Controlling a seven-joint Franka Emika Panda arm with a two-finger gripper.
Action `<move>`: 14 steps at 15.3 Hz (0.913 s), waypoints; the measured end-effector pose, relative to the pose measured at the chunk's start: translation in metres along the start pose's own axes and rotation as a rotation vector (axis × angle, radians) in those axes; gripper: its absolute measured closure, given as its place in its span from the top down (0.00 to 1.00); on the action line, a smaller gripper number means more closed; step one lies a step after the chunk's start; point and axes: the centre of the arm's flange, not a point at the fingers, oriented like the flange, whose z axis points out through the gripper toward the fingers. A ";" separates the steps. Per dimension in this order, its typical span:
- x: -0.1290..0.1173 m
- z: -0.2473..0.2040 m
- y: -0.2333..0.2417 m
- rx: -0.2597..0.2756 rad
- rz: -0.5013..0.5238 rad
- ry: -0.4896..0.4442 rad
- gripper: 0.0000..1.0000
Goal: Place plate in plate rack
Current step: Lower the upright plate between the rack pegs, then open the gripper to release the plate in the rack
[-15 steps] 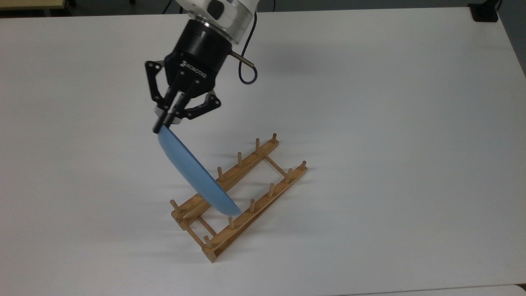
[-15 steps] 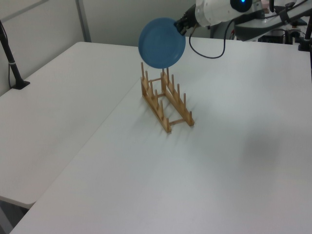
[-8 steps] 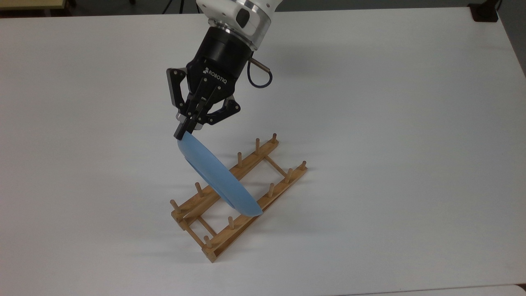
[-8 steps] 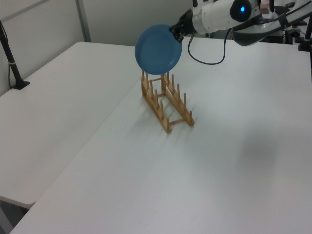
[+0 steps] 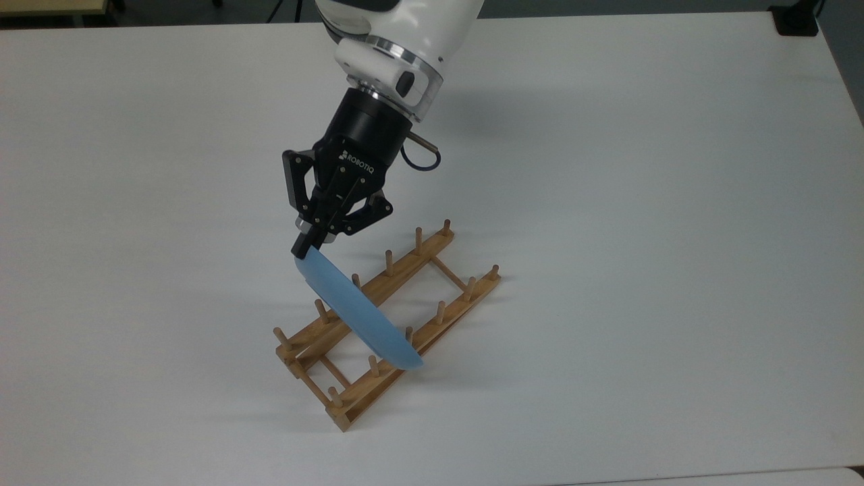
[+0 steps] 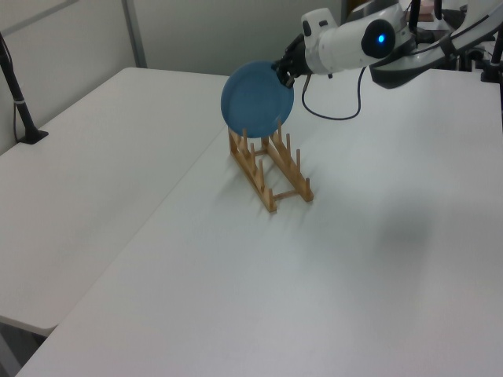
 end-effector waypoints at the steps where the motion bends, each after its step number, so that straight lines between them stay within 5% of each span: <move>1: -0.002 0.002 -0.004 0.003 -0.006 -0.003 0.06; 4: -0.005 0.004 -0.017 0.014 -0.023 -0.007 0.06; 5: -0.005 0.004 -0.018 0.015 -0.023 -0.008 0.13; 14: 0.010 -0.004 -0.001 -0.001 0.115 0.004 1.00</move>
